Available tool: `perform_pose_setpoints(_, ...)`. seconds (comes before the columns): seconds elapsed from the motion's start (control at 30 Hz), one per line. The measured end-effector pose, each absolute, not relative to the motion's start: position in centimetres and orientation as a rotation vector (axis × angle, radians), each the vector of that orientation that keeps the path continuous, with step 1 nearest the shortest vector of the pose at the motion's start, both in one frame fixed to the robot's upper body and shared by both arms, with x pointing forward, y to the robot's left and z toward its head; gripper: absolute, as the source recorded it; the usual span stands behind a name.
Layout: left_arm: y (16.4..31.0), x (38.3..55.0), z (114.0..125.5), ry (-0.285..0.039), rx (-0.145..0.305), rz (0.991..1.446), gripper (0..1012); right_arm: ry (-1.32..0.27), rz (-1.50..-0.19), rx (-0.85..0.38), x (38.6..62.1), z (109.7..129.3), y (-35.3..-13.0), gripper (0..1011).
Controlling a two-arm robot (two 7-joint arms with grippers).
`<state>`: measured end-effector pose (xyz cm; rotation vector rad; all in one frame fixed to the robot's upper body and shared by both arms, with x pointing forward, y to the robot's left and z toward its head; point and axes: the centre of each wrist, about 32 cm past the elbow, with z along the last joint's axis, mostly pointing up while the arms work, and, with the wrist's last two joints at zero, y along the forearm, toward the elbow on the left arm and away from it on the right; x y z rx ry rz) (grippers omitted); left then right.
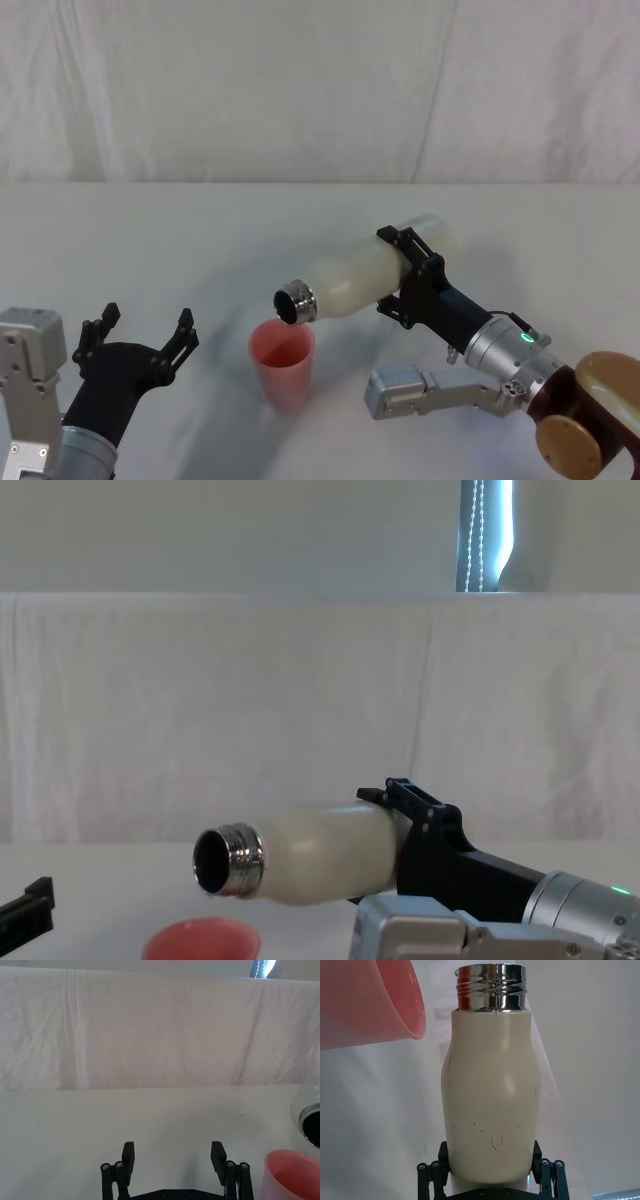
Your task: Grasp the thermos with one hand and pour water into the cup lid.
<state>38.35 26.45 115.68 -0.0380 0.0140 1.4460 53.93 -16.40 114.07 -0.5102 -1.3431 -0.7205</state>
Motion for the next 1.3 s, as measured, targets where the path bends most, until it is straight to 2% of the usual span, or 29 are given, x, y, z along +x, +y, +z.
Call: perform_pose_setpoints(1.3, 26.45, 38.35, 115.68, 0.014, -0.038, 1.446, 1001, -1.431, -0.691, -0.522, 54.1, 114.2, -15.96, 951)
